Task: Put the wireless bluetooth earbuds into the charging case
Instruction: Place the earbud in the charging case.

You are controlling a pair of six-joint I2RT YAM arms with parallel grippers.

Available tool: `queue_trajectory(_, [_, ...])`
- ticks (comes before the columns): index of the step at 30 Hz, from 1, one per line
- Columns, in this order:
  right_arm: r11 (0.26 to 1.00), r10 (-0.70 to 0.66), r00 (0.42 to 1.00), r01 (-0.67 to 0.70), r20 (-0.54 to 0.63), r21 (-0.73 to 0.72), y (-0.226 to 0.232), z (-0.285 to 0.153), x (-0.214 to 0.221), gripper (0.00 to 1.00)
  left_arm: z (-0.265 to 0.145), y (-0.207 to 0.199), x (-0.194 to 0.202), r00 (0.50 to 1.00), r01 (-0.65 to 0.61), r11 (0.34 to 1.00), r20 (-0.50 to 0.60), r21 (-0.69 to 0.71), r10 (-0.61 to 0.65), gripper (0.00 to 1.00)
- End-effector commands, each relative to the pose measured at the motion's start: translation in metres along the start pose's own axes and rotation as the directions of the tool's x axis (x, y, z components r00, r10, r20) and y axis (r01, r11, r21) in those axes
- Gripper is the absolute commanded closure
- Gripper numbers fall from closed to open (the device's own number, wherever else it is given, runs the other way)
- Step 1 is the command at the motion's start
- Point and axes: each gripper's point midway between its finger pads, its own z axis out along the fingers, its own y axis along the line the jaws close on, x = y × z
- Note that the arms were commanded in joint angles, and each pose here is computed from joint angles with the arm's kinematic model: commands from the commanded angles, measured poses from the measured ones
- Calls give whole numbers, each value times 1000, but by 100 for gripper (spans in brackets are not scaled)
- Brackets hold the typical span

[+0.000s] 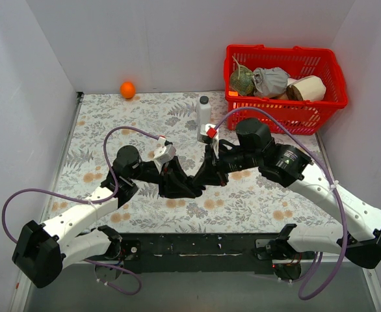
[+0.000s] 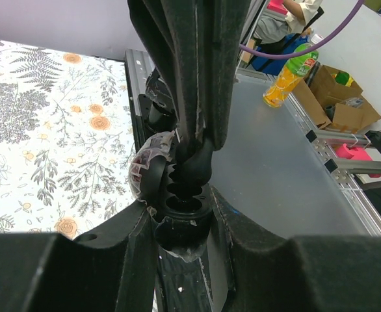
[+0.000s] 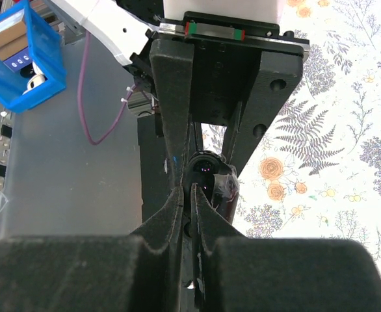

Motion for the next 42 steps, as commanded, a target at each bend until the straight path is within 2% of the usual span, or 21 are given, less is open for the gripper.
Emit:
queue_trajectory(1, [998,-48,998,49,52,-27,6,1,-21,99,-2,-6,-10,999,-46,999,13,2,46,100])
queue_trajectory(26, [1000,-27,1000,27,13,-9,0,14,-12,99,-3,-3,-12,996,-74,997,37,-35,75,100])
queue_trajectory(33, [999,-30,999,29,29,33,-3,9,-17,73,-4,0,-13,996,-79,996,45,-52,82,100])
queue_trajectory(42, [992,-63,995,54,83,112,-5,-6,-45,54,-5,-1,-11,995,-79,995,53,-66,83,100])
